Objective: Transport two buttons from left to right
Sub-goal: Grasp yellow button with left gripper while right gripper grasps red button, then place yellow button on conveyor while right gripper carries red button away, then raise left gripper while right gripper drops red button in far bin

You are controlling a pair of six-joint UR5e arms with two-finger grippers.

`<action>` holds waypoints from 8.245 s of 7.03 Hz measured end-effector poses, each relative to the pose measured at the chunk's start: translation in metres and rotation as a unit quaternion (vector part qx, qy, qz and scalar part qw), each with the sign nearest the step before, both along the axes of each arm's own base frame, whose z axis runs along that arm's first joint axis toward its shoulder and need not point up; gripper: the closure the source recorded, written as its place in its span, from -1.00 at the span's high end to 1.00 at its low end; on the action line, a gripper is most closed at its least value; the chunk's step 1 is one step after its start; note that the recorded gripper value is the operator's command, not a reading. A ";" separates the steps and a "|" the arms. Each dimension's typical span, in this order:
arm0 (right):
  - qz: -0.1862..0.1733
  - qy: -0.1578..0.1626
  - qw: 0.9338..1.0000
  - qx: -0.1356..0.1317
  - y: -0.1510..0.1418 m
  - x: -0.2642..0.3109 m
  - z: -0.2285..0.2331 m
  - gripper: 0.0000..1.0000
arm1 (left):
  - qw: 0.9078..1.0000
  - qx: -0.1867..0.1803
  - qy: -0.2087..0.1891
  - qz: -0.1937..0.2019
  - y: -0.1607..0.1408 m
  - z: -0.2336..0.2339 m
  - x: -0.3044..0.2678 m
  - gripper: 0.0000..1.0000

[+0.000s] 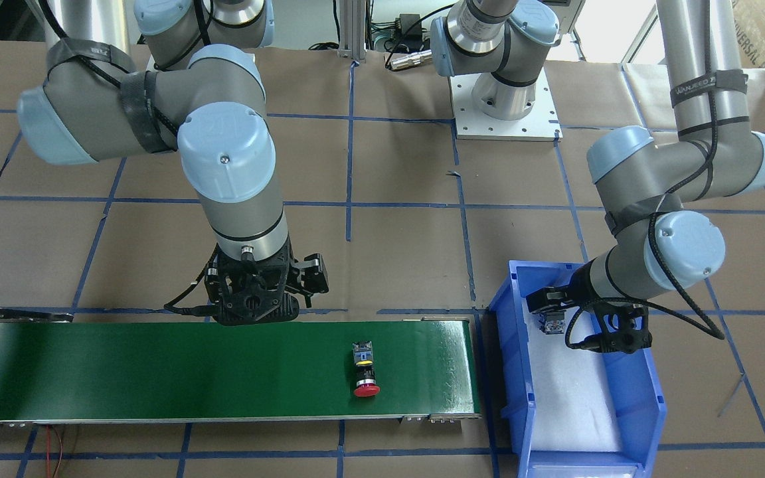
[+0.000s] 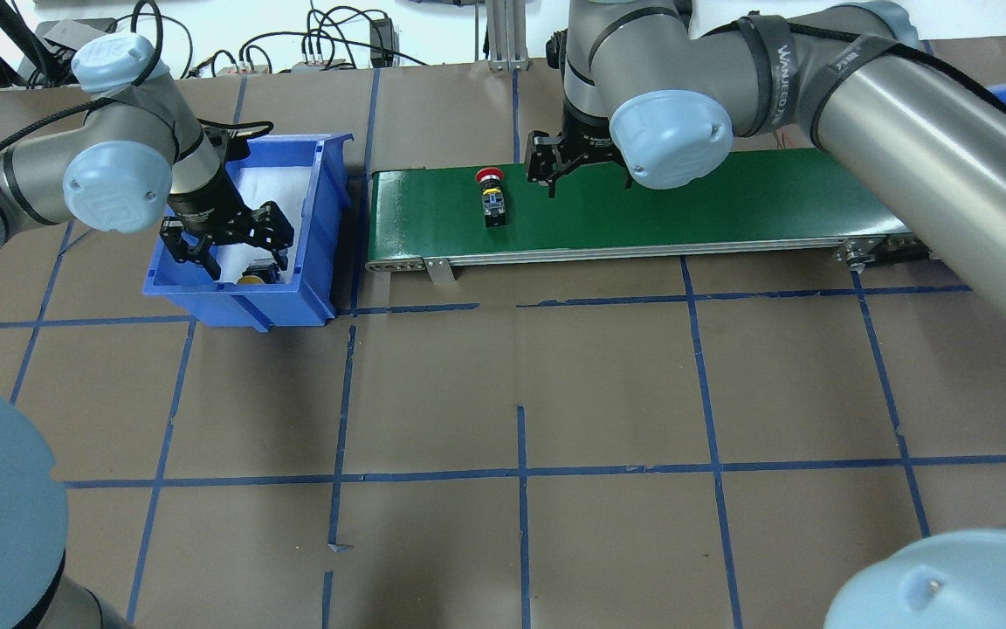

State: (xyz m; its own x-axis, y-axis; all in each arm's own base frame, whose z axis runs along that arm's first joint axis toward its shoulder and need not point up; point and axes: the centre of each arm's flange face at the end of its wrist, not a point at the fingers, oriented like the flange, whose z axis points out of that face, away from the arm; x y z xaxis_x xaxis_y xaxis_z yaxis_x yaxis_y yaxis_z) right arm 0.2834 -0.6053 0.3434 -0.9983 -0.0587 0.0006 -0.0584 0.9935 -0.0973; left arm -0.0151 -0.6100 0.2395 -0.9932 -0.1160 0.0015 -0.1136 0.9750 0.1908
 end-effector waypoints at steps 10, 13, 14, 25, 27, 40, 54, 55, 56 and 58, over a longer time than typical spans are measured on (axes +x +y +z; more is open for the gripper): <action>0.048 -0.006 0.998 -0.030 -0.010 0.066 -0.077 -0.62 | 0.999 -0.009 -0.039 -0.009 -0.016 0.025 0.009 -0.49; 0.047 -0.005 0.998 -0.031 -0.013 0.062 -0.078 -0.85 | 0.998 -0.041 -0.038 -0.017 -0.036 0.142 -0.002 -0.49; 0.052 -0.003 0.998 -0.034 -0.017 0.056 -0.074 -0.84 | 0.997 -0.062 -0.029 -0.021 -0.042 0.175 -0.014 -0.49; 0.105 0.043 0.993 0.045 -0.005 -0.404 0.072 -0.83 | 0.990 -0.136 0.016 0.039 -0.068 0.082 -0.278 -0.49; 0.076 0.030 0.995 0.058 0.018 -0.485 0.063 -0.83 | 0.989 -0.136 0.017 0.045 -0.065 0.062 -0.299 -0.41; 0.006 -0.005 0.995 0.096 -0.012 -0.668 -0.043 -0.83 | 0.995 -0.099 0.006 -0.005 -0.046 0.153 -0.171 1.00; 0.020 -0.025 0.996 0.083 -0.035 -0.652 -0.034 0.77 | 0.997 -0.073 -0.035 -0.009 0.045 0.228 -0.035 1.00; 0.037 -0.022 0.996 0.079 -0.047 -0.627 -0.001 0.81 | 0.995 -0.070 -0.072 -0.013 0.048 0.234 -0.028 1.00; 0.054 -0.021 0.996 0.073 -0.058 -0.596 0.026 0.85 | 0.994 -0.072 -0.083 -0.017 0.050 0.240 -0.029 1.00; 0.085 -0.016 0.994 0.060 -0.077 -0.517 0.061 0.93 | 0.995 -0.085 -0.056 -0.019 0.055 0.249 -0.044 1.00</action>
State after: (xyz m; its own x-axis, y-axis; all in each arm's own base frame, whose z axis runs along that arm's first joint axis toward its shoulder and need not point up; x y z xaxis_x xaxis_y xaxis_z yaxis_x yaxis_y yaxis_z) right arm -0.2335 -0.6820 0.4043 -0.9735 -0.2236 -0.0483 -0.2246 0.9743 0.0172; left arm -0.0593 -0.5549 0.4884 -0.9921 -0.0851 -0.0925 -0.0866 0.9962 0.0118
